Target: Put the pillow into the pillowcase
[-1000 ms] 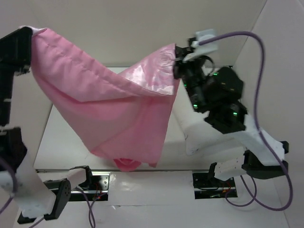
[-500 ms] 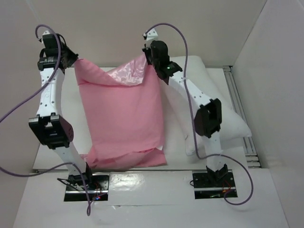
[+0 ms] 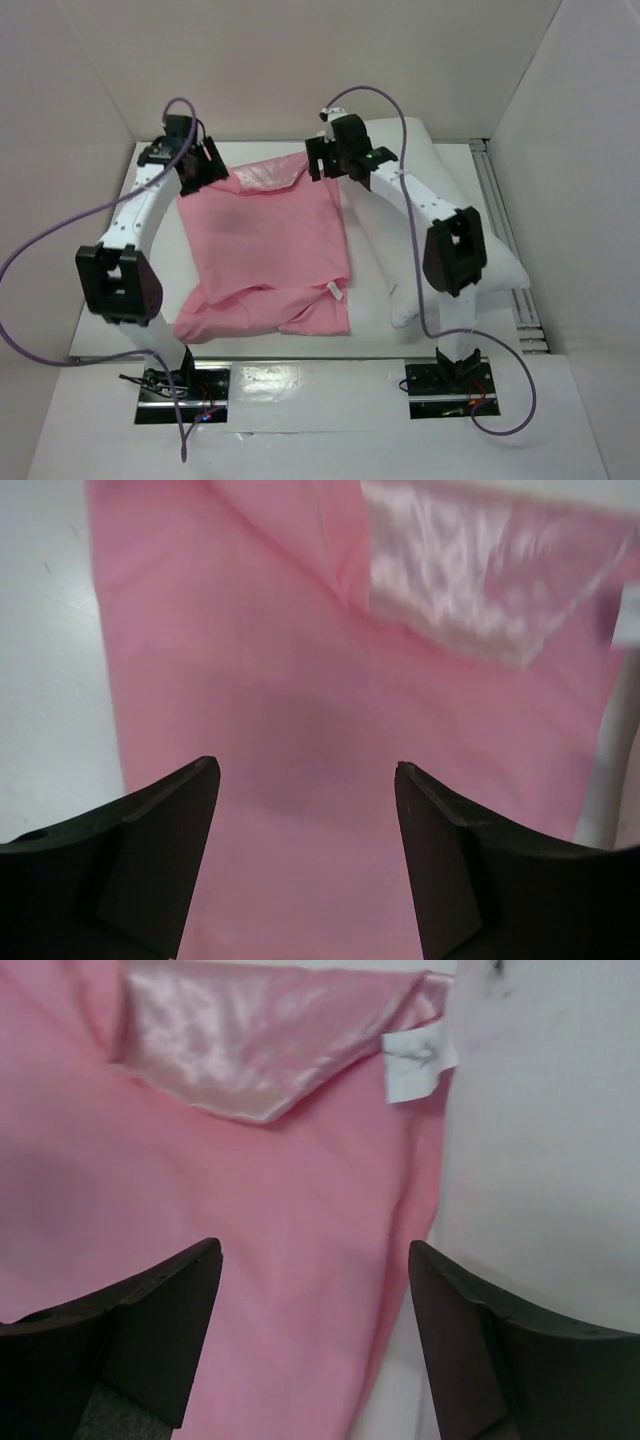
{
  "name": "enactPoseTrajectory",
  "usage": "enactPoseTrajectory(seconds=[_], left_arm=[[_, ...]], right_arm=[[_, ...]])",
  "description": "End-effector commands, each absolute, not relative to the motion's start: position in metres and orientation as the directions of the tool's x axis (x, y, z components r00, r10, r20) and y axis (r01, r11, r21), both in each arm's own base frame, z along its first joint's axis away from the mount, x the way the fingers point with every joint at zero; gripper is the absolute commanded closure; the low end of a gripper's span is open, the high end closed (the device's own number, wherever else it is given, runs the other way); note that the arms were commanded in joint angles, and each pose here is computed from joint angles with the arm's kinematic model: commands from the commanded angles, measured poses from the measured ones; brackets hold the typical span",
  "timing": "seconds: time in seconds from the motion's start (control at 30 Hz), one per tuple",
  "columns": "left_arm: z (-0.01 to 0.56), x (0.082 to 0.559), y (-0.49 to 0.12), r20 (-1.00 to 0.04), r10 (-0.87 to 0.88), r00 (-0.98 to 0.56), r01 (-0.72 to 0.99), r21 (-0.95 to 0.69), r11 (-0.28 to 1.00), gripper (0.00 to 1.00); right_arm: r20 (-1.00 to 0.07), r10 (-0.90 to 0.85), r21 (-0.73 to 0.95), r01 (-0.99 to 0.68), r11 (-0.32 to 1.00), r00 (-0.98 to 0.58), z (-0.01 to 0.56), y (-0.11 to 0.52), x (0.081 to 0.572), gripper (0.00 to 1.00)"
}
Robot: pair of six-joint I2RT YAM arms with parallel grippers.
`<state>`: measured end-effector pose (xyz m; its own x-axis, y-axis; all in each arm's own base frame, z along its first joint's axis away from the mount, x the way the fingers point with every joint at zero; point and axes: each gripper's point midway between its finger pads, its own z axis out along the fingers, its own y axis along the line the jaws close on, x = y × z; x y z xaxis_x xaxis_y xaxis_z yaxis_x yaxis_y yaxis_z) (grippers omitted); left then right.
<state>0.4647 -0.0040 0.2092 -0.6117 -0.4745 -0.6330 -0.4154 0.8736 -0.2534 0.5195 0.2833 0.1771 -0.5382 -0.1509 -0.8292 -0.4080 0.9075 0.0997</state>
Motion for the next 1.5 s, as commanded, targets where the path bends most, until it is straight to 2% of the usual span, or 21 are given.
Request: enactPoseTrajectory(seconds=[0.0, 0.03, 0.07, 0.1, 0.17, 0.23, 0.37, 0.47, 0.53, 0.6, 0.63, 0.67, 0.7, 0.73, 0.77, 0.9, 1.17, 1.3, 1.33, 1.4, 1.47], left_arm=[[0.195, 0.397, -0.030, -0.596, -0.412, -0.689, -0.372, -0.197, 0.907, 0.16], [0.182, 0.382, -0.043, -0.569, -0.388, -0.725, -0.344, -0.189, 0.920, 0.16], [0.151, 0.356, -0.050, -0.499, -0.387, -0.776, -0.349, -0.172, 0.921, 0.14], [0.151, 0.343, -0.057, -0.493, -0.383, -0.781, -0.334, -0.187, 0.924, 0.11], [0.124, 0.309, -0.068, -0.438, -0.349, -0.828, -0.319, -0.143, 0.937, 0.10], [0.117, 0.287, -0.064, -0.431, -0.352, -0.831, -0.346, -0.095, 0.933, 0.07], [0.089, 0.253, -0.059, -0.354, -0.407, -0.842, -0.421, -0.041, 0.906, 0.05], [0.066, 0.241, -0.056, -0.303, -0.457, -0.836, -0.468, -0.040, 0.883, 0.05], [0.049, 0.241, -0.057, -0.267, -0.484, -0.833, -0.489, -0.053, 0.871, 0.09], [0.043, 0.246, -0.054, -0.244, -0.516, -0.821, -0.515, -0.072, 0.854, 0.21], [0.037, 0.247, -0.054, -0.221, -0.526, -0.821, -0.524, -0.071, 0.849, 0.48], [0.038, 0.250, -0.054, -0.212, -0.538, -0.816, -0.532, -0.086, 0.842, 0.70], [0.040, 0.255, -0.050, -0.218, -0.555, -0.803, -0.549, -0.092, 0.830, 0.88], [0.040, 0.260, -0.050, -0.215, -0.564, -0.797, -0.556, -0.105, 0.825, 1.00], [0.046, 0.267, -0.048, -0.230, -0.572, -0.787, -0.561, -0.119, 0.819, 1.00], [0.059, 0.285, -0.027, -0.271, -0.621, -0.735, -0.608, -0.141, 0.781, 1.00], [0.075, 0.295, 0.027, -0.291, -0.739, -0.608, -0.722, -0.185, 0.667, 1.00], [0.087, 0.321, 0.019, -0.290, -0.720, -0.630, -0.667, -0.274, 0.693, 1.00], [0.088, 0.330, 0.017, -0.293, -0.710, -0.640, -0.648, -0.292, 0.704, 0.96], [0.088, 0.353, 0.015, -0.283, -0.709, -0.646, -0.632, -0.324, 0.704, 0.56], [0.085, 0.367, 0.016, -0.277, -0.703, -0.655, -0.624, -0.326, 0.710, 0.17]], right_arm=[[-0.812, -0.087, 0.210, -0.428, 0.879, -0.577, 0.222, 0.285, 0.438, 0.19], [-0.822, -0.073, 0.226, -0.442, 0.868, -0.565, 0.239, 0.282, 0.411, 0.19], [-0.806, -0.080, 0.239, -0.446, 0.863, -0.587, 0.231, 0.282, 0.391, 0.19], [-0.737, -0.109, 0.259, -0.429, 0.866, -0.666, 0.189, 0.284, 0.354, 0.18], [-0.711, -0.107, 0.293, -0.431, 0.854, -0.695, 0.186, 0.281, 0.311, 0.16], [-0.630, -0.127, 0.312, -0.400, 0.862, -0.766, 0.150, 0.279, 0.265, 0.11], [-0.543, -0.138, 0.352, -0.374, 0.858, -0.828, 0.114, 0.282, 0.207, 0.05], [-0.510, -0.177, 0.359, -0.396, 0.845, -0.842, 0.093, 0.295, 0.178, 0.05], [-0.504, -0.196, 0.353, -0.408, 0.842, -0.841, 0.080, 0.306, 0.175, 0.08], [-0.473, -0.228, 0.336, -0.414, 0.846, -0.851, 0.058, 0.313, 0.168, 0.12], [-0.464, -0.246, 0.329, -0.423, 0.844, -0.851, 0.048, 0.315, 0.164, 0.18], [-0.447, -0.246, 0.322, -0.412, 0.853, -0.860, 0.041, 0.314, 0.163, 0.24], [-0.424, -0.258, 0.310, -0.407, 0.859, -0.868, 0.028, 0.316, 0.159, 0.32], [-0.419, -0.261, 0.295, -0.402, 0.867, -0.870, 0.023, 0.314, 0.160, 0.40], [-0.417, -0.248, 0.283, -0.384, 0.879, -0.874, 0.019, 0.312, 0.162, 0.58], [-0.408, -0.216, 0.170, -0.306, 0.937, -0.887, -0.001, 0.287, 0.181, 1.00], [-0.442, -0.218, 0.040, -0.262, 0.964, -0.870, -0.012, 0.273, 0.258, 1.00], [-0.464, -0.246, -0.034, -0.260, 0.965, -0.851, -0.021, 0.276, 0.322, 1.00], [-0.468, -0.248, -0.040, -0.260, 0.965, -0.848, -0.023, 0.276, 0.335, 1.00], [-0.507, -0.239, -0.014, -0.269, 0.963, -0.828, -0.012, 0.287, 0.377, 1.00], [-0.486, -0.268, -0.006, -0.303, 0.953, -0.832, -0.023, 0.296, 0.388, 1.00]])
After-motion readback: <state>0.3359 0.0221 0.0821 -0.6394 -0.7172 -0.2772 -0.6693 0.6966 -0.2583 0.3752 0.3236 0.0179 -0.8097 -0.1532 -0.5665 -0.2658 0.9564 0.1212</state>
